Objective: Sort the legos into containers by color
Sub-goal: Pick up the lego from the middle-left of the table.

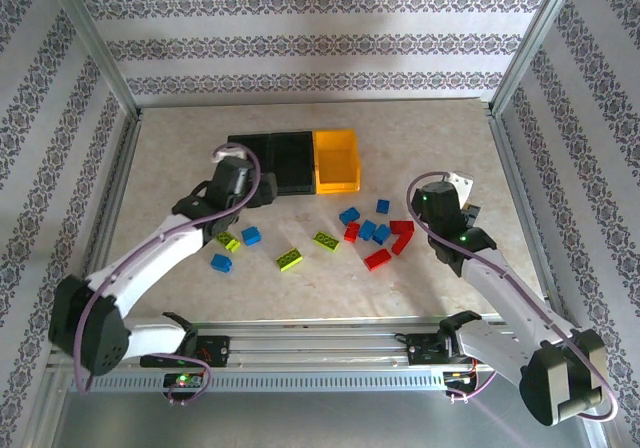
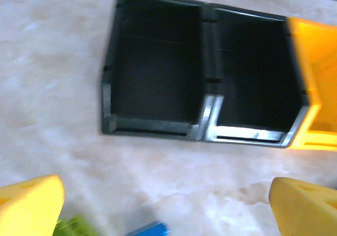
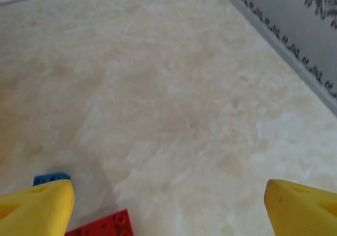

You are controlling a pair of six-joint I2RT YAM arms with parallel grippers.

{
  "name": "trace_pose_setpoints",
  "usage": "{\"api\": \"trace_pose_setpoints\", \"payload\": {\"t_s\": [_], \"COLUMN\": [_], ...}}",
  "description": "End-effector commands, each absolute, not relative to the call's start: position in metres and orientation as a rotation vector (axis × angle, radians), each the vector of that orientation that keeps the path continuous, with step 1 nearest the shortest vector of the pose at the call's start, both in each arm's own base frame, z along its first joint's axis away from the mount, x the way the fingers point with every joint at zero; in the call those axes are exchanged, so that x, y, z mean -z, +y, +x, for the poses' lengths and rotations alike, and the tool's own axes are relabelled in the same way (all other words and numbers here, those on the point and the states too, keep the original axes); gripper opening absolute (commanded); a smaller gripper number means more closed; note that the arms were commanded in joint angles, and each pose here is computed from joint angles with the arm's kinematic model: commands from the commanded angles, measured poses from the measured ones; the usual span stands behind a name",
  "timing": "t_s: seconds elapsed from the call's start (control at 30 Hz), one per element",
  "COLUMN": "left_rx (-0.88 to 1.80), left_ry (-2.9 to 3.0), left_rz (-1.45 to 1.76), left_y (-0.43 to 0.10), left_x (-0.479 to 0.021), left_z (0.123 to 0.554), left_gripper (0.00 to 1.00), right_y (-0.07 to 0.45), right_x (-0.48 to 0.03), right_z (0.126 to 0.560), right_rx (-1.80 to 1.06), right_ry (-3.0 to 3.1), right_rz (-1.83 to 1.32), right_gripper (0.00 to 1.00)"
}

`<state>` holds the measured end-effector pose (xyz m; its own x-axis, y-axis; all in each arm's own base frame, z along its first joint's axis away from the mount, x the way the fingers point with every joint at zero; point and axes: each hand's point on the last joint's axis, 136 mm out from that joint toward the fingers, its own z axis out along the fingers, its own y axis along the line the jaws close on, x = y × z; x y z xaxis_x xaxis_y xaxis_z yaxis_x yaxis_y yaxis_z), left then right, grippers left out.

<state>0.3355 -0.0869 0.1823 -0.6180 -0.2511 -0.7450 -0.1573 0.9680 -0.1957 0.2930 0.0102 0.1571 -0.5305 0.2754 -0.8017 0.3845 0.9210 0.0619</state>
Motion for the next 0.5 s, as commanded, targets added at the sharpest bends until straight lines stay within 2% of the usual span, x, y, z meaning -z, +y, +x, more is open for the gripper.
{"api": "trace_pose_setpoints", "payload": {"t_s": [0.0, 0.13, 0.17, 0.37, 0.47], "left_rx": [0.129, 0.119, 0.12, 0.162, 0.166], "left_ry": [2.328, 2.382, 2.391, 2.43, 2.438], "left_rz": [-0.406, -0.516, -0.533, -0.61, -0.646], "left_y": [-0.058, -0.039, -0.038, -0.037, -0.034], "left_x": [-0.157, -0.132, -0.127, -0.104, -0.096], "left_z": [0.305, 0.281, 0.278, 0.27, 0.27], "left_gripper": [1.0, 1.0, 1.0, 1.0, 0.96], "right_y": [0.012, 0.015, 0.016, 0.017, 0.018], "right_x": [-0.15, -0.141, -0.139, -0.132, -0.128], "right_z": [0.275, 0.266, 0.265, 0.263, 0.264], "right_rx": [0.116, 0.107, 0.106, 0.109, 0.11], "right_ry": [2.215, 2.268, 2.275, 2.309, 2.319], "right_rz": [0.553, 0.562, 0.565, 0.59, 0.604], "right_gripper": [0.92, 0.93, 0.98, 0.98, 0.98]}}
